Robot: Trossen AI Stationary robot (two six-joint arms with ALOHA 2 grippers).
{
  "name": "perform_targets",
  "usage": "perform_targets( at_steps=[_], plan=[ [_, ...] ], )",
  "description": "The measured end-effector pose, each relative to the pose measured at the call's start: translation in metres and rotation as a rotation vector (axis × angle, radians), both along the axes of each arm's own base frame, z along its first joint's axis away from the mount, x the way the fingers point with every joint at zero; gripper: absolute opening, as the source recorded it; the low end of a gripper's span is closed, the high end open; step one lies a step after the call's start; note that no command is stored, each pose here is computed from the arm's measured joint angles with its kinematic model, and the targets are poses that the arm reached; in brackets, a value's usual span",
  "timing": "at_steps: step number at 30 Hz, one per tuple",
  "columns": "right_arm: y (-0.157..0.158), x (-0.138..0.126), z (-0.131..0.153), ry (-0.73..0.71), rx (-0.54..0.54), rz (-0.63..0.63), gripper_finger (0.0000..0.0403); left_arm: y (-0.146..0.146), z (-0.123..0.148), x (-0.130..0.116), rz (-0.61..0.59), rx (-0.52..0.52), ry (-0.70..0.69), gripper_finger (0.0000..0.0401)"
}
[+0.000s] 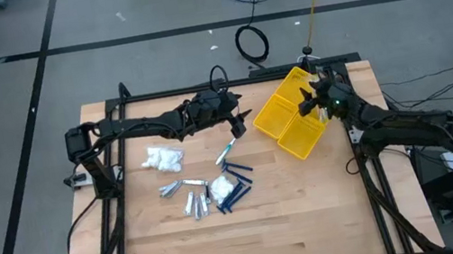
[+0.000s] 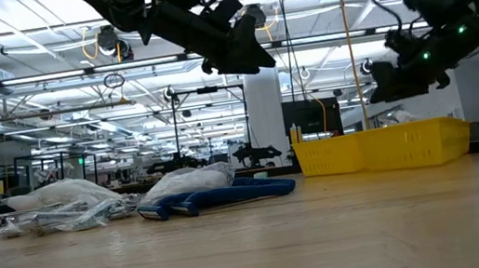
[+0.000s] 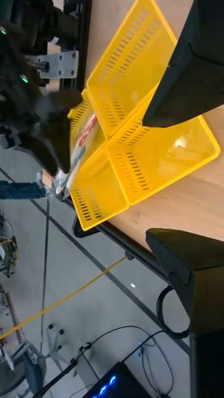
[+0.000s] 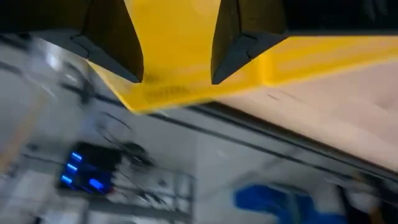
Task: Pick & Place Travel size toiletries
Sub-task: Put the light blue toothbrush into the top right yellow bin
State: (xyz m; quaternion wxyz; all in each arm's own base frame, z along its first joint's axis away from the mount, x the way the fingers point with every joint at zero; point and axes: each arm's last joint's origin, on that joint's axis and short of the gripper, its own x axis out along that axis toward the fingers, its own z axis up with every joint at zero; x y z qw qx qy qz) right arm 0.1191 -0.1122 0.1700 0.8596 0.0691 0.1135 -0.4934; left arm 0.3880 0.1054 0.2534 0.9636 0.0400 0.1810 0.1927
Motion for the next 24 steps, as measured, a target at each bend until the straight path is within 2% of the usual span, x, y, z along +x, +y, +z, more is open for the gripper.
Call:
perform_targets(
  at_steps=[3,7,11,15,19,24],
  plan=[
    [0.007,0.0,0.013,-0.067,-0.058,0.142,0.0176,0.0,0.0,0.0,-0.006,0.014,0.007,0.0269],
    [0.019,0.002,0.027,-0.155,-0.133,0.406,0.0174,0.0,-0.002,-0.001,-0.014,0.03,0.037,0.0269],
    [0.031,0.004,0.036,-0.223,-0.166,0.626,0.0172,-0.001,-0.009,-0.004,-0.02,0.019,0.117,0.0269],
    [0.038,0.006,0.038,-0.241,-0.174,0.693,0.0171,-0.007,-0.023,-0.011,-0.03,-0.04,0.28,0.0269],
    [0.041,0.008,0.038,-0.237,-0.179,0.716,0.0171,-0.023,-0.041,-0.024,-0.028,-0.149,0.497,0.0269],
    [0.041,0.008,0.038,-0.232,-0.186,0.714,0.0171,-0.04,-0.049,-0.031,0.039,-0.249,0.595,0.0269]
  ],
)
